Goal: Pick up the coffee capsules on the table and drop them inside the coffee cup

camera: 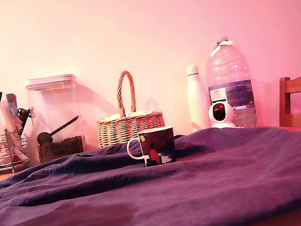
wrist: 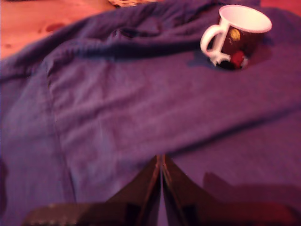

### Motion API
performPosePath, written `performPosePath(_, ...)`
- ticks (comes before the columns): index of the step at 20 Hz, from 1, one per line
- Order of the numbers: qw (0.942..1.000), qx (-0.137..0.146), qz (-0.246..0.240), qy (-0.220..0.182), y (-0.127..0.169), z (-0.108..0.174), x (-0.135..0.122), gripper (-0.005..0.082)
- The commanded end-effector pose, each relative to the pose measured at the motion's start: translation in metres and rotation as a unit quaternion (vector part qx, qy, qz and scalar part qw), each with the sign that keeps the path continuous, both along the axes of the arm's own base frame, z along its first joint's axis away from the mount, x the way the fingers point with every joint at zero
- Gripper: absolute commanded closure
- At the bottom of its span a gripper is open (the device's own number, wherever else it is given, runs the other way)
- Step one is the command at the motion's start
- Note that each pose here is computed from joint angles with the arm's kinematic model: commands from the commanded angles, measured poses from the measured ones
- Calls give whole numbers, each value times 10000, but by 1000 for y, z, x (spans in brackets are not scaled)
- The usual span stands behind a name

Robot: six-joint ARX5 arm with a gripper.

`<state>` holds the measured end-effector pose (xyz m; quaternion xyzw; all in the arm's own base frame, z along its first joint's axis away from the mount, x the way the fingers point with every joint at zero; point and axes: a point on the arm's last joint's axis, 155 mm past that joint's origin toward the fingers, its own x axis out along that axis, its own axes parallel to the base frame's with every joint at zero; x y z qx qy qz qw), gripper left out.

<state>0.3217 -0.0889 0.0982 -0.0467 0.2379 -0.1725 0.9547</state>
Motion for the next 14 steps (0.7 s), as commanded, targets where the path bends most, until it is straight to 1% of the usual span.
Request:
performPosePath(1, 9998, -40, 33, -176, 2, 1, -8, 793)
performPosePath(4, 9993, -72, 83, -366, 6, 4, -20, 793)
performPosePath(6, 9986, -131, 224, -457, 10, 7, -25, 792)
performPosePath(8, 9978, -149, 242, -593, 12, 10, -29, 792)
performPosePath(10, 9972, -230, 307, -637, 14, 10, -34, 792)
performPosePath(14, 9966, -214, 380, -698, 18, 12, -42, 792)
